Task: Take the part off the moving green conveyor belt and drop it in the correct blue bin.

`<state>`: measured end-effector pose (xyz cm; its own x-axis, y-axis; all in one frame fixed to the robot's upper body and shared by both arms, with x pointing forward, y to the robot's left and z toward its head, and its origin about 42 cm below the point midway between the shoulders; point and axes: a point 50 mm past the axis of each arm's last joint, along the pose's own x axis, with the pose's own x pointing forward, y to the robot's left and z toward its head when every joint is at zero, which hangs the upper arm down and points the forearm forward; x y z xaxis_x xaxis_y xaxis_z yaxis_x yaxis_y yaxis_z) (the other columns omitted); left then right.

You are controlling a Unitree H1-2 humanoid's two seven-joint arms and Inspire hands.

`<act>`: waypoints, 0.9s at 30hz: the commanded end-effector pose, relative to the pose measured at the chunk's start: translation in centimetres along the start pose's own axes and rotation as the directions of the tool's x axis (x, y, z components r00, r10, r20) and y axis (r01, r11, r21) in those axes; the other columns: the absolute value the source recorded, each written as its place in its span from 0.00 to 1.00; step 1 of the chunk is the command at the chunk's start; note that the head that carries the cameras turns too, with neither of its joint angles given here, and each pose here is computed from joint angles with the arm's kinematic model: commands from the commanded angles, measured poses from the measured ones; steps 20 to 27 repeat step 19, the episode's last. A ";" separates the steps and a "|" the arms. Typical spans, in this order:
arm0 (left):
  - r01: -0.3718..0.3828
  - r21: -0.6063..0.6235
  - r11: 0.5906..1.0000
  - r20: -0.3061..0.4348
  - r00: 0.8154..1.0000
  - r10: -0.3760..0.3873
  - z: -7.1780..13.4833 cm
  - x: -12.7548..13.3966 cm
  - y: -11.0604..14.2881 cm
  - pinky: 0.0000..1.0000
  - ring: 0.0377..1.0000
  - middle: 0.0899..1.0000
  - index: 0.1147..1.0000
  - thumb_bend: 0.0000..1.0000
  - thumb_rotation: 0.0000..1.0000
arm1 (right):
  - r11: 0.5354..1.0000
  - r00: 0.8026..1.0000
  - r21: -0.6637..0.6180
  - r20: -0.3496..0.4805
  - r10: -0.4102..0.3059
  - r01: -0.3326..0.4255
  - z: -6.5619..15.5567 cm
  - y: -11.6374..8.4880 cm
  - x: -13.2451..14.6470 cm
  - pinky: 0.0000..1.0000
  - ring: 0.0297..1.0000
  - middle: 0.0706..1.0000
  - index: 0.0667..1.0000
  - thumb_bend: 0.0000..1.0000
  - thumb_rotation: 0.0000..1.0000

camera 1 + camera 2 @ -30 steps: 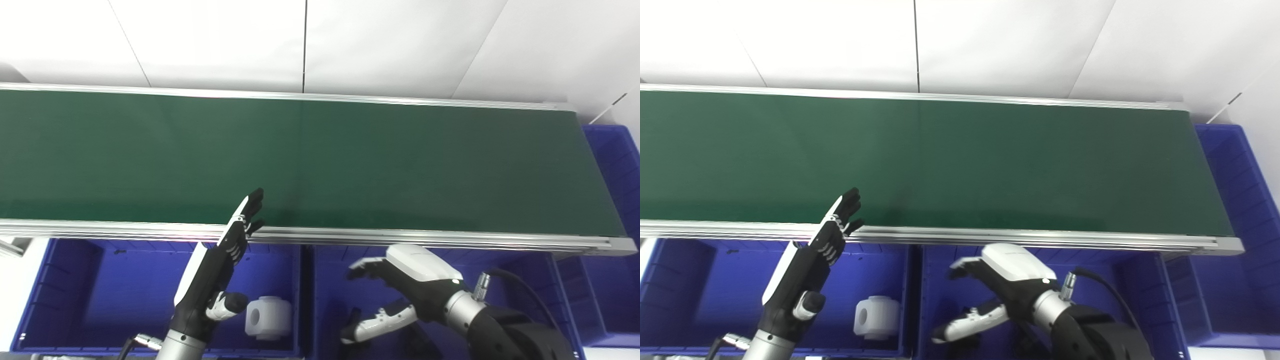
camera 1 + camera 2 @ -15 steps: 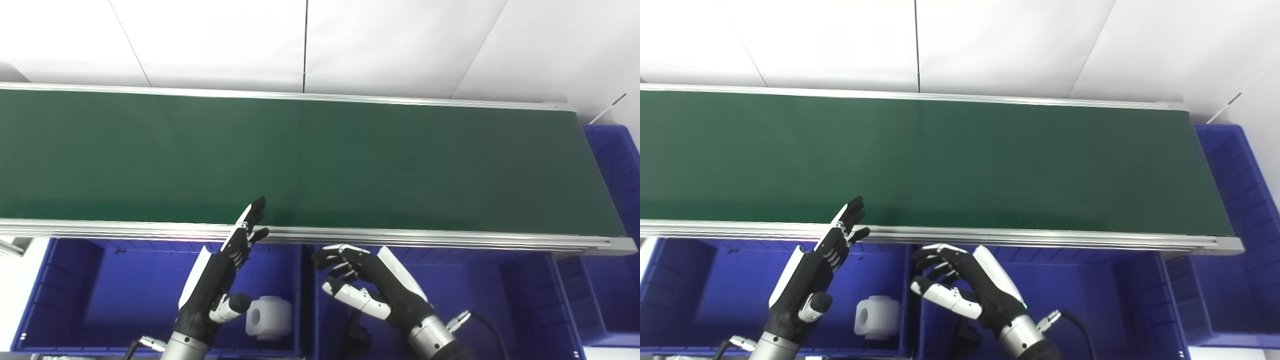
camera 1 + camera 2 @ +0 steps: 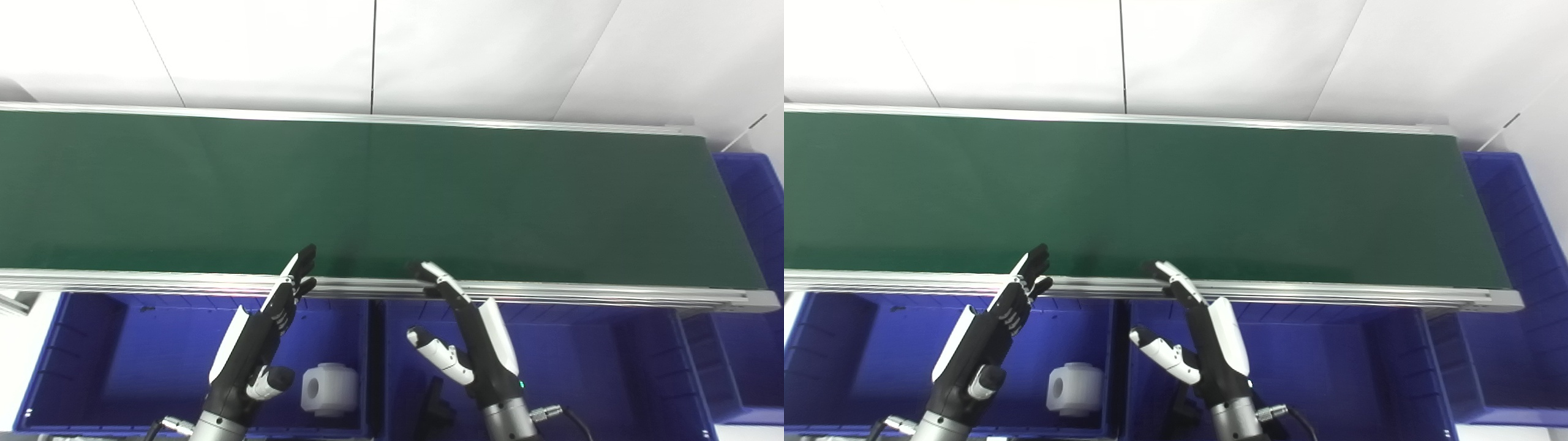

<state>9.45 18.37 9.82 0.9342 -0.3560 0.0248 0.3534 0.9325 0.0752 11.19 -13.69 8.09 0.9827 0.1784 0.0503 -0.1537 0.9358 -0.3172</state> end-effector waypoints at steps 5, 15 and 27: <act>-0.002 -0.006 1.000 0.036 0.999 0.002 0.3 0.1 0.0 0.93 1.00 1.00 1.00 0.96 0.93 | 0.999 0.986 0.017 0.159 0.041 -0.044 0.2 -0.6 -1.0 0.79 0.86 0.89 0.86 0.75 0.91; 0.001 0.013 1.000 0.047 0.999 -0.002 0.4 -0.4 0.8 0.93 1.00 1.00 1.00 0.95 0.95 | 0.994 0.987 0.109 0.154 -0.047 0.030 1.2 0.1 -2.1 0.81 0.88 0.95 1.00 0.79 0.94; 0.001 0.007 1.000 0.029 1.000 -0.001 0.6 -0.5 0.9 0.93 1.00 1.00 1.00 0.97 0.95 | 0.992 0.987 0.123 0.160 -0.028 0.008 1.4 0.5 -1.8 0.86 0.91 0.96 1.00 0.80 0.93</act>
